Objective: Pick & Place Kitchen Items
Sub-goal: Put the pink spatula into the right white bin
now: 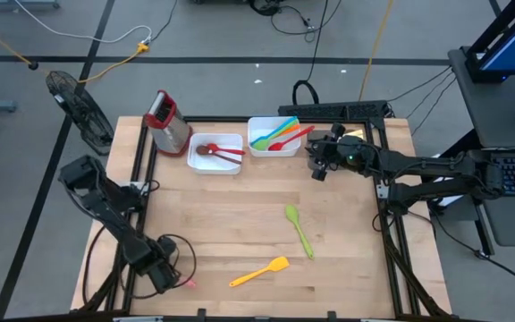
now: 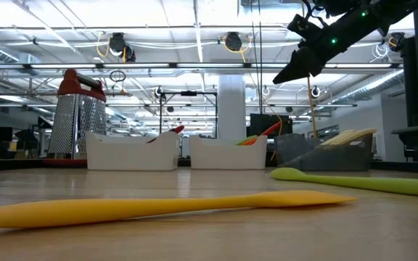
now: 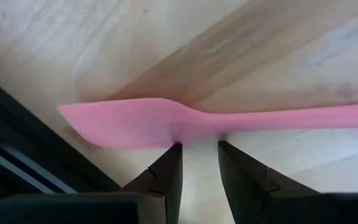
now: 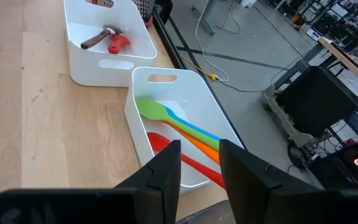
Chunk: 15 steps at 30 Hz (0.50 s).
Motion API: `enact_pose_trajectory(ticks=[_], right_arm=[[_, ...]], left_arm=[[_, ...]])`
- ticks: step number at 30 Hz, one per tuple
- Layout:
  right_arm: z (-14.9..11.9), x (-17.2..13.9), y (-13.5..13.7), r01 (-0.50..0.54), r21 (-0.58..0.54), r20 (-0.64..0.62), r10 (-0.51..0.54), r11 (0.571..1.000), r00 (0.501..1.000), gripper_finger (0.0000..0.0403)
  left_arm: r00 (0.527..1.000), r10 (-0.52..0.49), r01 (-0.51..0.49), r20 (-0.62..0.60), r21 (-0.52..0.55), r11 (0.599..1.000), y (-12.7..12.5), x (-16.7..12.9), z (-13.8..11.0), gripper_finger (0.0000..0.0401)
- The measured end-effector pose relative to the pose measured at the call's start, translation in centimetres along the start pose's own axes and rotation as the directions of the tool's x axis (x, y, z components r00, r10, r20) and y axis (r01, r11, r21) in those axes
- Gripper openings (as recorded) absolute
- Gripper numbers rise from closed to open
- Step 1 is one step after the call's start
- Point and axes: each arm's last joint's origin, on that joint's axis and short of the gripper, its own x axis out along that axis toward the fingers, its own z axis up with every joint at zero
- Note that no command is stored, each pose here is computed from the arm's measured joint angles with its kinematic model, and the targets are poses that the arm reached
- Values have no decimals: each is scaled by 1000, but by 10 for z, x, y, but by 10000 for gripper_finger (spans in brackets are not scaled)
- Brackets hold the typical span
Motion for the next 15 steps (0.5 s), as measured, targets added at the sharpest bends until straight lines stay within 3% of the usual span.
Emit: enact_pose_trajectory(ticks=[4,8,15], right_arm=[[0,0,0,0,0,1,0,1000,1000,105],[1,0,0,2,3,6,-2,1000,1000,105],[1,0,0,2,3,7,-2,1000,1000,105]], left_arm=[[996,70,-70,-54,4,998,-5,9,8,111],[997,81,-81,-15,-47,996,-5,4,21,111],[987,159,-159,23,21,987,1,-3,40,111]])
